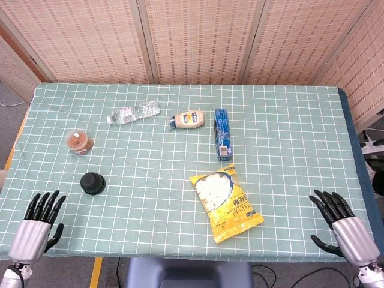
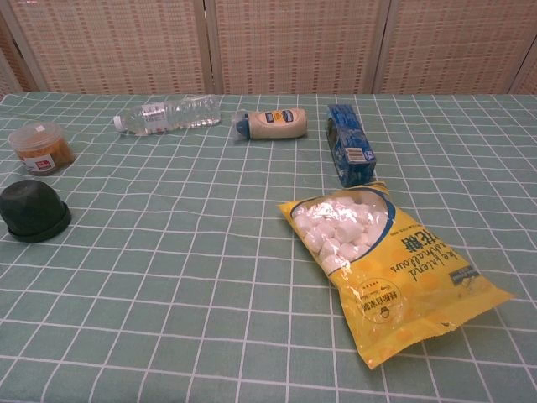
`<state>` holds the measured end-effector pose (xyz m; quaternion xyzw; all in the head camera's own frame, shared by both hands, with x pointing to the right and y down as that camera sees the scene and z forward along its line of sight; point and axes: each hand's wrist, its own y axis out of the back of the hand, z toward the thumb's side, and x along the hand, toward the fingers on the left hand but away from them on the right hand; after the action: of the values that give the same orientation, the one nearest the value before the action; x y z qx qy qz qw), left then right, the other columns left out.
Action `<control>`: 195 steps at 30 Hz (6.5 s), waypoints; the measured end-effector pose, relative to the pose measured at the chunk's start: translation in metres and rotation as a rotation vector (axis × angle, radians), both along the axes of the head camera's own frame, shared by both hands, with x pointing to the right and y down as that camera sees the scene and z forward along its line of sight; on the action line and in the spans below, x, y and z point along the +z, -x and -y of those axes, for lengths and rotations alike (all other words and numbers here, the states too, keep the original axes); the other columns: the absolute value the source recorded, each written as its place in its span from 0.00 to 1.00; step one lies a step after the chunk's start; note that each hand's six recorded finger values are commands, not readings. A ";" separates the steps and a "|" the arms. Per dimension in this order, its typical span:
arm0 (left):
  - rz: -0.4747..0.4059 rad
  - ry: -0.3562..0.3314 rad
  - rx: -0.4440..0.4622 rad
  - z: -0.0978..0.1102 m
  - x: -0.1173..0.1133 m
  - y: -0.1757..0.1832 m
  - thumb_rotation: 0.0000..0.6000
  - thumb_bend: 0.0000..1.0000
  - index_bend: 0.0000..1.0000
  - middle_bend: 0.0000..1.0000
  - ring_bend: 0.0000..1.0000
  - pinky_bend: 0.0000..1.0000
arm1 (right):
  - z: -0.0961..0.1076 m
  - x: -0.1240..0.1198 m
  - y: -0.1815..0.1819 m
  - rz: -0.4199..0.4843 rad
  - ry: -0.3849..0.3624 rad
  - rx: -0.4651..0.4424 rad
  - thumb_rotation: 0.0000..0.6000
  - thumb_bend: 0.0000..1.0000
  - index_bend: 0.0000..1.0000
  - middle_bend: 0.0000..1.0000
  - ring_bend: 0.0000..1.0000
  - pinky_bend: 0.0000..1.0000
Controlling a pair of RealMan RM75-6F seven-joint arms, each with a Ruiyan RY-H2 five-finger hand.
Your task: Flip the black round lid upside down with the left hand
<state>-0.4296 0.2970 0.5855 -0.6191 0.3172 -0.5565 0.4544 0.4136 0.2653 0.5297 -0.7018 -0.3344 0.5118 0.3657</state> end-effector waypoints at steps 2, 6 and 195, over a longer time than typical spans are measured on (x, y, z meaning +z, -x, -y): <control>-0.011 0.017 0.007 -0.001 0.005 -0.003 1.00 0.46 0.00 0.00 0.00 0.05 | 0.000 -0.001 0.000 0.004 0.001 0.001 1.00 0.17 0.00 0.00 0.00 0.00; -0.074 0.048 0.008 0.002 0.012 -0.010 1.00 0.44 0.00 0.00 0.00 0.06 | 0.001 -0.005 -0.001 0.014 -0.007 0.003 1.00 0.17 0.00 0.00 0.00 0.00; 0.153 0.460 -0.087 0.141 0.081 -0.050 1.00 0.59 0.77 0.82 0.69 0.90 | 0.007 -0.003 -0.007 0.014 0.015 0.036 1.00 0.17 0.00 0.00 0.00 0.00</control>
<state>-0.3796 0.1556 0.6663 -0.6480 0.1733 -0.6784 0.2998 0.4205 0.2588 0.5266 -0.7020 -0.3455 0.5159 0.3487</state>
